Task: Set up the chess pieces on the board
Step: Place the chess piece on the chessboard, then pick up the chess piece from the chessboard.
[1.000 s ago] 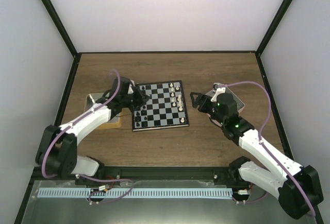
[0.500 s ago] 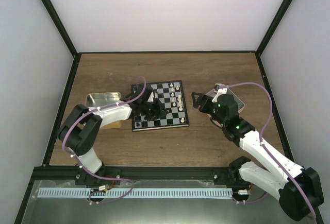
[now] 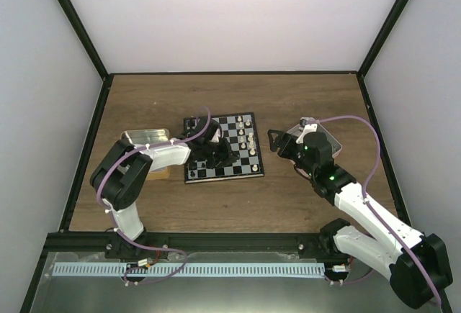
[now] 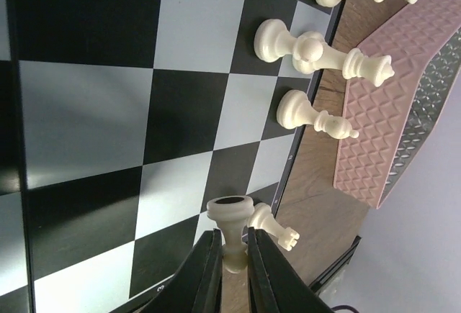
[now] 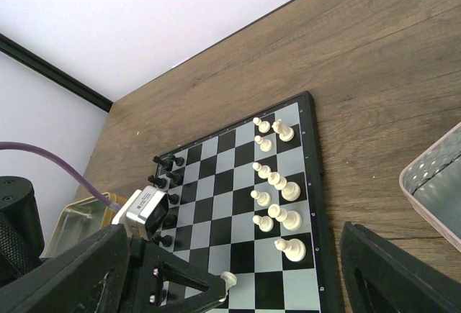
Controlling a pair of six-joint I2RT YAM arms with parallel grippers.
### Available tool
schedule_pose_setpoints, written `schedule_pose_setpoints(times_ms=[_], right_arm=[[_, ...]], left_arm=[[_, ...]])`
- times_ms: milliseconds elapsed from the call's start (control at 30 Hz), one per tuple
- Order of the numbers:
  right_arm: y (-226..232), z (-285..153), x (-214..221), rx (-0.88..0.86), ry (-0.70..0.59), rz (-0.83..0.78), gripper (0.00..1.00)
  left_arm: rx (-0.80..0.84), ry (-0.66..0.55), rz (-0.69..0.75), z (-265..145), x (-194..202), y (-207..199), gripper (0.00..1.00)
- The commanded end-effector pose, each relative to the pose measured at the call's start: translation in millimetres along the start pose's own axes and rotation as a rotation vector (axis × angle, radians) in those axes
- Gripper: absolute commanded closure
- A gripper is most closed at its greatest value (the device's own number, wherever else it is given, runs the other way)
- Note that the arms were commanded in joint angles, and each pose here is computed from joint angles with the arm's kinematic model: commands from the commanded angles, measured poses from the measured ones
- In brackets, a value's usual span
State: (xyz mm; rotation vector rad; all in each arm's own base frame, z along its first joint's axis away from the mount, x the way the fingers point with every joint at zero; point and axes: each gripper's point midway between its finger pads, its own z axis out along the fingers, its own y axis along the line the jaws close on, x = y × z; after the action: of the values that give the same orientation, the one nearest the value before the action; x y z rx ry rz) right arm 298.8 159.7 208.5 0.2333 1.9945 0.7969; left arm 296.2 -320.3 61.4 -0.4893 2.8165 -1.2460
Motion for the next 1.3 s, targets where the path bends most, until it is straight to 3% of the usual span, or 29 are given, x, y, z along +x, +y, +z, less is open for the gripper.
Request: schedule_pose_setpoints(times_ms=[0, 200, 367, 567, 700, 800, 1033, 1267], right_arm=[[-3.2, -1.9, -2.0, 0.013, -0.019, 0.004, 0.18], [-3.5, -2.8, -2.4, 0.014, -0.021, 0.002, 0.18], [-4.3, -3.2, -1.7, 0.015, -0.020, 0.003, 0.18], [-6.6, -3.4, 0.0, 0.021, -0.020, 0.004, 0.18], [-8.4, -4.1, -1.1, 0.031, -0.026, 0.005, 0.18], [-10.3, -6.1, -3.6, 0.042, -0.039, 0.003, 0.18], [-16.0, -10.8, -7.6, 0.070, -0.068, 0.007, 0.18], [-17.7, -11.7, -7.6, 0.078, -0.070, 0.006, 0.18]], left_arm=[[0.001, 0.005, -0.010, 3.0, 0.7, -1.6, 0.86], [0.001, -0.023, 0.000, -1.3, -3.7, -5.3, 0.73], [-0.012, -0.065, 0.060, -6.1, -10.7, -12.2, 0.70], [-0.322, -0.200, 0.408, -13.1, -22.4, -13.6, 0.63], [-0.543, -0.193, 0.529, -5.5, -25.5, 6.3, 0.63], [-0.618, -0.179, 0.560, -3.1, -24.4, 16.5, 0.64], [-0.635, -0.176, 0.576, -1.0, -25.8, 18.6, 0.62], [-0.586, -0.115, 0.575, 10.8, -16.5, 16.8, 0.67]])
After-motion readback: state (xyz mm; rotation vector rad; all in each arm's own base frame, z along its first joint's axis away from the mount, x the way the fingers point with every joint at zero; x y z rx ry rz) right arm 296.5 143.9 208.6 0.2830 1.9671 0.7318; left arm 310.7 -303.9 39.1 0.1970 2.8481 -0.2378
